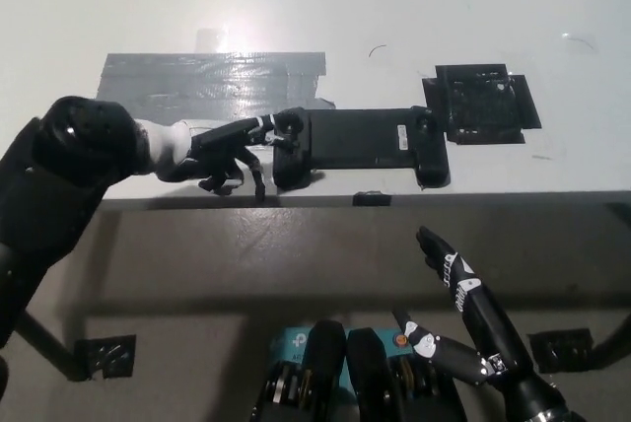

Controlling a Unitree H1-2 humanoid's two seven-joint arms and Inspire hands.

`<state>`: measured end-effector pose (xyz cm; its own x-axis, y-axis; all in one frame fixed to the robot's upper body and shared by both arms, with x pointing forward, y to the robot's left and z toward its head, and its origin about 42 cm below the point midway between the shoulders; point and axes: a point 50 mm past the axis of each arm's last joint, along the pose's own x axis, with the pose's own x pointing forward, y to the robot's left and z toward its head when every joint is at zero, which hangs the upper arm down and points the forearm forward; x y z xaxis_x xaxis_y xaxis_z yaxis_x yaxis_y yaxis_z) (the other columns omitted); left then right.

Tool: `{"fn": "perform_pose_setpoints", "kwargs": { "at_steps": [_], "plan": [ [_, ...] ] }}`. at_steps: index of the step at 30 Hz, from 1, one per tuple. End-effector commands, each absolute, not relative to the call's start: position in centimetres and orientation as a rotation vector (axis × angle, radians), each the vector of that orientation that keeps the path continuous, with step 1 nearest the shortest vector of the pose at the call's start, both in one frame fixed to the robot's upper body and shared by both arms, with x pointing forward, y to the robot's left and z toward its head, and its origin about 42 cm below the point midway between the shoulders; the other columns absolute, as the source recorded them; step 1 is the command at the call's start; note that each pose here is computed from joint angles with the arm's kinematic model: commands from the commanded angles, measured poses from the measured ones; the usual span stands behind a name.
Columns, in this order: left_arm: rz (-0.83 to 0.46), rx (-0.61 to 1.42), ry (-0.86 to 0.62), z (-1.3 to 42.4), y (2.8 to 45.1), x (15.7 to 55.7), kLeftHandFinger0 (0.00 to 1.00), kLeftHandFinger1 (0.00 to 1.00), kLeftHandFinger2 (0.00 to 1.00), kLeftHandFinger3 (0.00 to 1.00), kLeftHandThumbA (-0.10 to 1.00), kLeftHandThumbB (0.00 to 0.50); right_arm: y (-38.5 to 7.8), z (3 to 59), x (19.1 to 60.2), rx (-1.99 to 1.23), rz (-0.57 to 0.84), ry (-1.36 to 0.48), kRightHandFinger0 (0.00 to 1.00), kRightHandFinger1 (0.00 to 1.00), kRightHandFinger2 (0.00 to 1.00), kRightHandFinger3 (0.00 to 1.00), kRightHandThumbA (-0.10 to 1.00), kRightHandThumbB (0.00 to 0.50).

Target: A controller is being placed at the center of the desk near the left hand and the robot uses its left hand's index finger to press a button at the left area of the controller

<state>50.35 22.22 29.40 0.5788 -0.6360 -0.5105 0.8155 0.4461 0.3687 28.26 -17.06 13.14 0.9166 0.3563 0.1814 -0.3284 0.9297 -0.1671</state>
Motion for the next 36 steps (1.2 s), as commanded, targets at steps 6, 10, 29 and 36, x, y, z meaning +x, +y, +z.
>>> {"fn": "perform_pose_setpoints", "kwargs": {
  "at_steps": [6, 10, 29, 36],
  "plan": [
    [-0.909, 0.377, -0.169, 37.6, 24.8, 43.3, 0.00, 0.00, 0.15, 1.00, 1.00, 0.454, -17.0, 14.5, 28.7, -0.146, 0.370, -0.260, 1.00, 1.00, 1.00, 1.00, 0.61, 0.217],
    [-0.835, 0.346, -0.204, 34.0, 25.3, 39.1, 0.32, 0.26, 0.37, 1.00, 1.00, 0.407, -16.8, 14.5, 28.9, -0.142, 0.374, -0.256, 1.00, 1.00, 1.00, 1.00, 0.61, 0.213],
    [-0.515, 0.238, -0.234, 13.2, 22.6, 27.2, 1.00, 1.00, 1.00, 1.00, 1.00, 0.335, -16.6, 14.1, 29.3, -0.064, 0.333, -0.263, 1.00, 1.00, 1.00, 1.00, 0.79, 0.236],
    [-0.421, 0.124, -0.183, 12.7, 22.5, 29.2, 1.00, 1.00, 1.00, 0.86, 1.00, 0.346, -16.7, 14.7, 29.8, -0.059, 0.328, -0.284, 1.00, 1.00, 1.00, 1.00, 0.79, 0.230]
  ]
}}
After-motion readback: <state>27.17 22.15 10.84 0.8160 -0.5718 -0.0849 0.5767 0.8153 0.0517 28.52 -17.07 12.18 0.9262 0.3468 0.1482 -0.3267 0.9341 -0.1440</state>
